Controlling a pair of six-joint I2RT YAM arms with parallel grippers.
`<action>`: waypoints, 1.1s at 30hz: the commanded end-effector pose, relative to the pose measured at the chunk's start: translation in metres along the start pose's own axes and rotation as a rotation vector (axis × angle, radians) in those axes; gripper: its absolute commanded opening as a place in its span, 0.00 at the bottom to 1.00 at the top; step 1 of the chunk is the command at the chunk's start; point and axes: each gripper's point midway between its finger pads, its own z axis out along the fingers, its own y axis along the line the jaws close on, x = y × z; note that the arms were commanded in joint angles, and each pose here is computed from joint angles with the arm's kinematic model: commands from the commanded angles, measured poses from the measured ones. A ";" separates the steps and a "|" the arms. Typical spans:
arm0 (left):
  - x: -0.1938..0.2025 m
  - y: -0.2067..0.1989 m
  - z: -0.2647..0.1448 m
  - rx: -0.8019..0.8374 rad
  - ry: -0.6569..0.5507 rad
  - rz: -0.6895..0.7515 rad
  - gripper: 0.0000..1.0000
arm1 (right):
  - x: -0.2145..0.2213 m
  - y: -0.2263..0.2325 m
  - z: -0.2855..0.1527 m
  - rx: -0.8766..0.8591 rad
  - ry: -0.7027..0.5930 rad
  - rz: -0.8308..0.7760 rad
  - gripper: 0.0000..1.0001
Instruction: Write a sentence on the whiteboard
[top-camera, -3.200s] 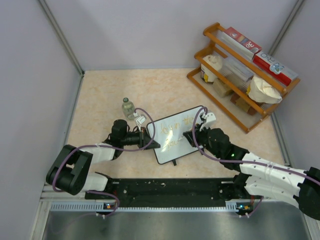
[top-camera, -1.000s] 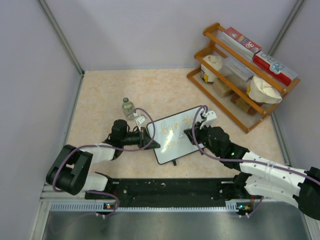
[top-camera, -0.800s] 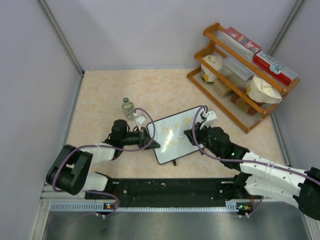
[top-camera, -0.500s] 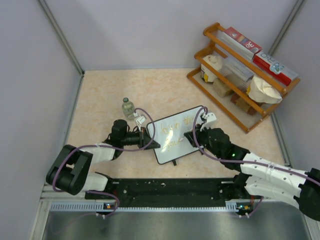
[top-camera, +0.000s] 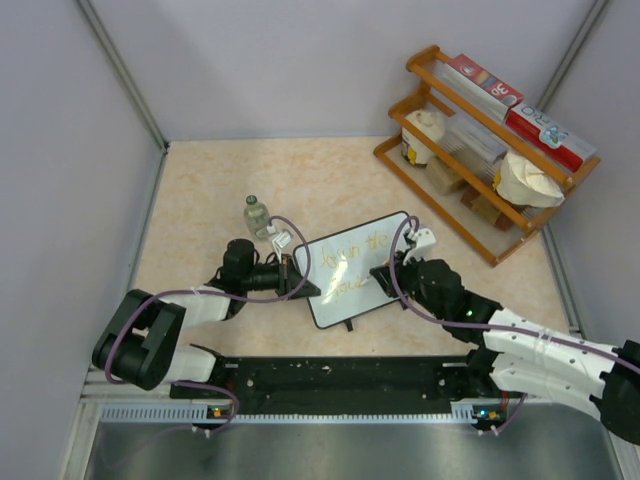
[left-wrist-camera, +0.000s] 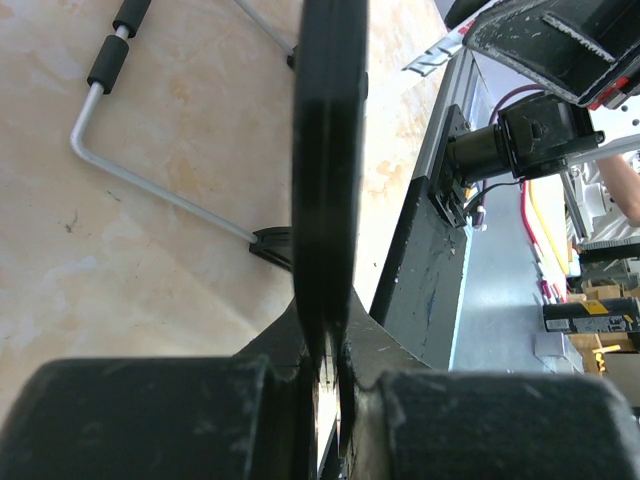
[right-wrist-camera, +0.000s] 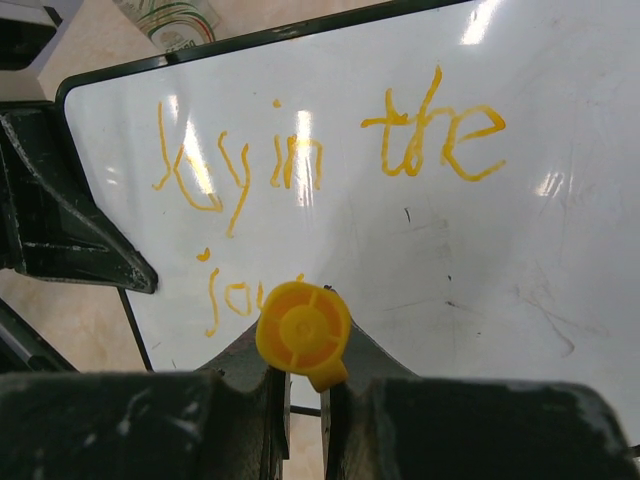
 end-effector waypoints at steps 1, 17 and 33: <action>0.014 0.000 -0.001 0.019 0.043 -0.007 0.00 | -0.025 -0.008 -0.002 0.046 -0.106 0.007 0.00; 0.014 0.000 0.000 0.020 0.043 -0.007 0.00 | -0.036 0.001 -0.002 0.015 -0.128 0.005 0.00; 0.014 0.001 -0.001 0.017 0.042 -0.008 0.00 | -0.033 0.010 0.001 -0.030 -0.107 -0.003 0.00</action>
